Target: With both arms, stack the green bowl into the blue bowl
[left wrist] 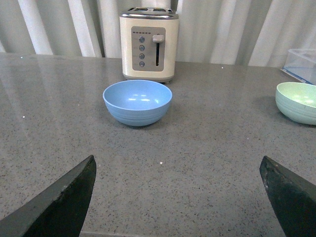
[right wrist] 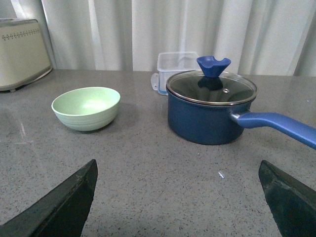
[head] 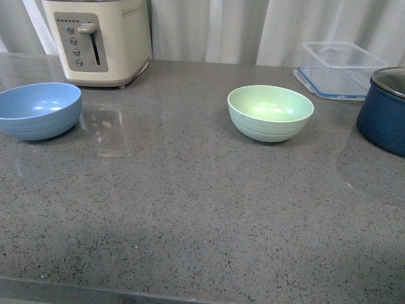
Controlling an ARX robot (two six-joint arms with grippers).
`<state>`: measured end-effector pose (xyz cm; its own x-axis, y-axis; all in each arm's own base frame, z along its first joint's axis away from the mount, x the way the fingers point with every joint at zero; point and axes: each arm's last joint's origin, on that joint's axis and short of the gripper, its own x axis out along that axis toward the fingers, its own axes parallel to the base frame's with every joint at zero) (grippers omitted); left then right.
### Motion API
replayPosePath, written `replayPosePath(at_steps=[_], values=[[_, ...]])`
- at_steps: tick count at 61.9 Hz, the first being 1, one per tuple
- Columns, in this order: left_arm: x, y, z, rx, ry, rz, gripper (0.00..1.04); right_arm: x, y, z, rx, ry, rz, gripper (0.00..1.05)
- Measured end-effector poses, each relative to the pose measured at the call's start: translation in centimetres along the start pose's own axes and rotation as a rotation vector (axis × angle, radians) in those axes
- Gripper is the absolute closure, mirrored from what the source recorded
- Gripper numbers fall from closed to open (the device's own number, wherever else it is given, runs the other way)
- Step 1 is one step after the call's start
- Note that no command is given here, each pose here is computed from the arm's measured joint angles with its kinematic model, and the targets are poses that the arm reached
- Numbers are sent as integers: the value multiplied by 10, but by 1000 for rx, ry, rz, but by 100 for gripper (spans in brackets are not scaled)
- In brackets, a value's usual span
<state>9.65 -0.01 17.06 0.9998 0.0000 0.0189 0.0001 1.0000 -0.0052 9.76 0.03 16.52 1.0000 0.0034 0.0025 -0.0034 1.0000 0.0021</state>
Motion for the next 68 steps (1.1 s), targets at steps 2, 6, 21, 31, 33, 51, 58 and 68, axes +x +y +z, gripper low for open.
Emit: replayPosePath(at_steps=[2,6,21,31,33,51,58,68], values=[[0,0,0,0,0,0,7,0,0,0,0,0,0,10],[0,0,0,0,0,0,7,0,0,0,0,0,0,10],[0,0,0,0,0,0,7,0,0,0,0,0,0,10],[0,0,0,0,0,0,7,0,0,0,0,0,0,10],[0,0,0,0,0,0,7,0,0,0,0,0,0,10],[3,1,-7,41,226,253,7,0,0,0,0,0,0,10],[8,1,-7,45,258,284,7,0,0,0,0,0,0,10],[23,1,23,-19,205,236,7,0,0,0,0,-1,0,10]])
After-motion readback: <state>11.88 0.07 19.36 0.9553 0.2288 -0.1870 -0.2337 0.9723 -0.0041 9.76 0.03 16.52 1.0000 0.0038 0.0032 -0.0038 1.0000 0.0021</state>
